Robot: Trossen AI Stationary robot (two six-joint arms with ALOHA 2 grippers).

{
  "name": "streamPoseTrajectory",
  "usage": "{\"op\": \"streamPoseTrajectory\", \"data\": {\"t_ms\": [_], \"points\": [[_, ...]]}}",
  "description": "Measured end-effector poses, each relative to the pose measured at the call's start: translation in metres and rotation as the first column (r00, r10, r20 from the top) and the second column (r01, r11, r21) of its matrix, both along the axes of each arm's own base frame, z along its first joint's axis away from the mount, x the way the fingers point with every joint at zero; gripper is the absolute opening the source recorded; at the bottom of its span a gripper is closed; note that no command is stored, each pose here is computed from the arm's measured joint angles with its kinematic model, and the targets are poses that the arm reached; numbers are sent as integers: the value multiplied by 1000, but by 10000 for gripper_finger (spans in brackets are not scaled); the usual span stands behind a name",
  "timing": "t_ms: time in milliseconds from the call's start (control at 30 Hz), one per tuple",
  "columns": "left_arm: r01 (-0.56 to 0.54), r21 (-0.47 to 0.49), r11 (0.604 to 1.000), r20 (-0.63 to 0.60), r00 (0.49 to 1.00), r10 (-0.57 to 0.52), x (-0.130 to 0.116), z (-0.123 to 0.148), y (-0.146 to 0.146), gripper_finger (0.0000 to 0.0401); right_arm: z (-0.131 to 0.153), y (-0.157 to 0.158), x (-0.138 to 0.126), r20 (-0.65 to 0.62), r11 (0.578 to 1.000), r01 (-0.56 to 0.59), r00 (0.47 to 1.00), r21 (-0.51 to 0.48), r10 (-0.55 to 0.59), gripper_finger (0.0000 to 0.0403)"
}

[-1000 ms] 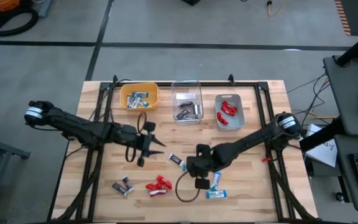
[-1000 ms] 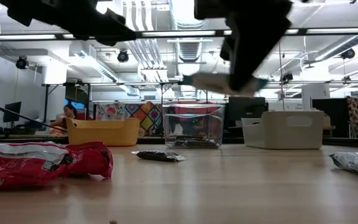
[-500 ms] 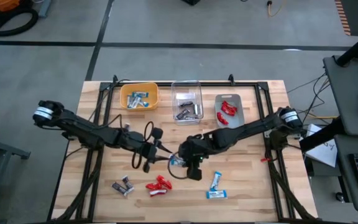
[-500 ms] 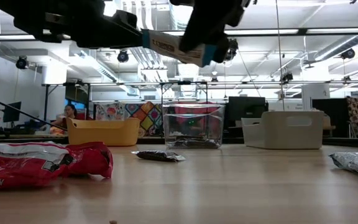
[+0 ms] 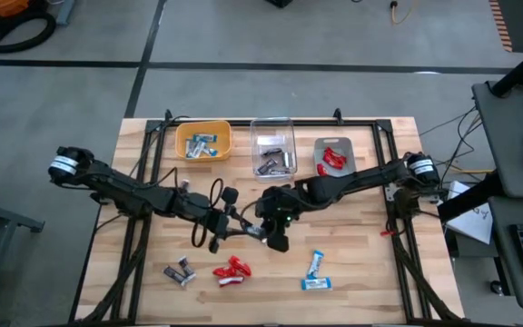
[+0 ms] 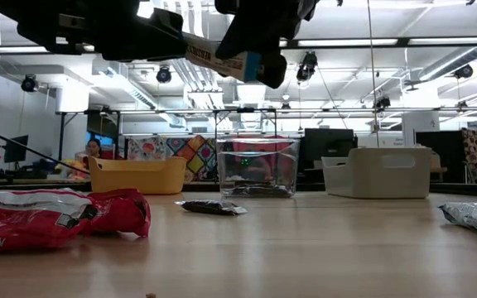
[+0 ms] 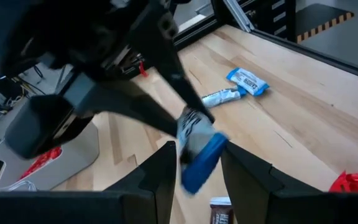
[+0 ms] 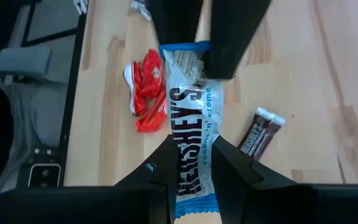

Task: Sort candy
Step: Put the white chocolate into the yellow bin

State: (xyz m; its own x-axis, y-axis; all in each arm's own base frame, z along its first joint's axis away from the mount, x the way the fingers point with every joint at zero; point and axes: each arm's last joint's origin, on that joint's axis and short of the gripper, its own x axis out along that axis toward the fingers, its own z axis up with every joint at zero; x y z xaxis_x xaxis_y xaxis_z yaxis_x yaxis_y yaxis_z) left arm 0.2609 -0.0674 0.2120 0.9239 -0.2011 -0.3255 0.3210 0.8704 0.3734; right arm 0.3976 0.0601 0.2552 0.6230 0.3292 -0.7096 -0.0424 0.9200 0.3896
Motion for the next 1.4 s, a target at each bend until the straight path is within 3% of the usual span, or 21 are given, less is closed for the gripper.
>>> {"op": "streamPoseTrajectory", "data": {"t_ms": [233,467,533,733,900,1000,1233,1400], "points": [[-2,1,1000,-1,1000,2,0,0,0,106,2,-9,3,35,1000,-2,999,17,1,69],[-4,-1,1000,7,1000,4,1,0,0,18,2,-9,4,44,1000,-17,999,1,16,86],[-6,-2,1000,8,1000,6,1,0,0,11,2,-9,4,43,1000,-14,999,0,14,97],[-88,24,996,0,996,88,0,0,3,6,2,-16,3,33,1000,8,999,2,-8,141],[-222,72,972,-32,974,225,-6,1,9,4,11,-30,-8,-26,999,48,998,-11,-48,179],[-361,112,926,-59,927,369,-12,1,19,3,15,-38,-16,-68,995,96,993,-40,-99,194],[-620,139,772,-139,760,635,-33,5,55,2,31,-46,-31,-62,974,189,978,-123,-198,201],[-777,139,615,-172,592,787,-53,11,82,2,41,-46,-36,-33,975,192,980,-116,-197,201]]}}
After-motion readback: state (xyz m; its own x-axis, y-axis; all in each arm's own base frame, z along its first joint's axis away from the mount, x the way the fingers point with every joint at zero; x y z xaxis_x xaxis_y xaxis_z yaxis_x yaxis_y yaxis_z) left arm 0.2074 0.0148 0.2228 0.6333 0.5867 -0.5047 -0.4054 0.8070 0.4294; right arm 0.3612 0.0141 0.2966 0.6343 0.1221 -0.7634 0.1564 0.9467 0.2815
